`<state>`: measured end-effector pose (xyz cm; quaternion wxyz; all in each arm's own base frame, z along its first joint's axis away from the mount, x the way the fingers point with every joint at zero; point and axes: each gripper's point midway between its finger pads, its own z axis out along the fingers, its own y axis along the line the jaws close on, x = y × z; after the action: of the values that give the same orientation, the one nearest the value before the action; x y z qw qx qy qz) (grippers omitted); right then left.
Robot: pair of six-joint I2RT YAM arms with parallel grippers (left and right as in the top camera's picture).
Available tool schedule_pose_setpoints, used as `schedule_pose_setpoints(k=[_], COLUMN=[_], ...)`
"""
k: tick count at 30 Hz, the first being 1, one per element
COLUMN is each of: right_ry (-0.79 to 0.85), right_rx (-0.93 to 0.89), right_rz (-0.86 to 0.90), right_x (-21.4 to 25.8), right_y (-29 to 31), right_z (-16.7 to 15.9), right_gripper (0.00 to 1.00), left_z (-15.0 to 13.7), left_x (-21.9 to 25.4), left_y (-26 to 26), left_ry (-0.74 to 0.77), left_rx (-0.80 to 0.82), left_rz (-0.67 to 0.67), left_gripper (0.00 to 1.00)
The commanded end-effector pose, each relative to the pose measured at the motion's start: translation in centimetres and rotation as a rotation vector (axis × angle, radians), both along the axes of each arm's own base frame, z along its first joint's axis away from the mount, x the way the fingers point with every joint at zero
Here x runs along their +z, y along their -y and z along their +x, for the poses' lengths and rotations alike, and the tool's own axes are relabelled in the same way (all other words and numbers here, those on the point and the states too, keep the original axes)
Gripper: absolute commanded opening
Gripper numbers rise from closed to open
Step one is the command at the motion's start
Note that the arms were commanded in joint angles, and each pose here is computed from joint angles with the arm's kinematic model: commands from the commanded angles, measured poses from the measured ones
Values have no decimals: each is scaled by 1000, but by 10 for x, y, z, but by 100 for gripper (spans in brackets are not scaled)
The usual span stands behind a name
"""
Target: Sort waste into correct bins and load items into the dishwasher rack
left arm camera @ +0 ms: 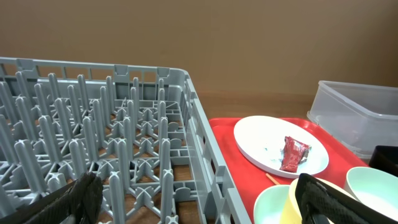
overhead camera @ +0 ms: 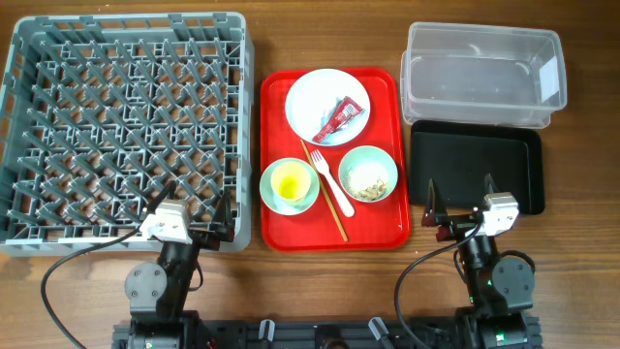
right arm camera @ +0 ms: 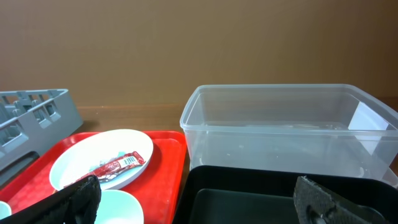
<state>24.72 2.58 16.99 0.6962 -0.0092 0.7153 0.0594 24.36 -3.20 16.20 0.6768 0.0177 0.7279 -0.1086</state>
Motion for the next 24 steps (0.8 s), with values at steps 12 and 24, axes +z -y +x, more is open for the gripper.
schedule_pose_setpoints(k=[12,24], right_ry=[7,20], right_rx=[-8,-4], right_rz=[-85,-226], right_x=[0,0], right_y=[2,2], right_z=[1,1], right_gripper=[100,100], left_z=[0,0], left_x=[-2,-2], left_y=[0,0], left_ry=[3,3], left_rx=[-4,-4], left_rz=[19,18], left_gripper=[100,100])
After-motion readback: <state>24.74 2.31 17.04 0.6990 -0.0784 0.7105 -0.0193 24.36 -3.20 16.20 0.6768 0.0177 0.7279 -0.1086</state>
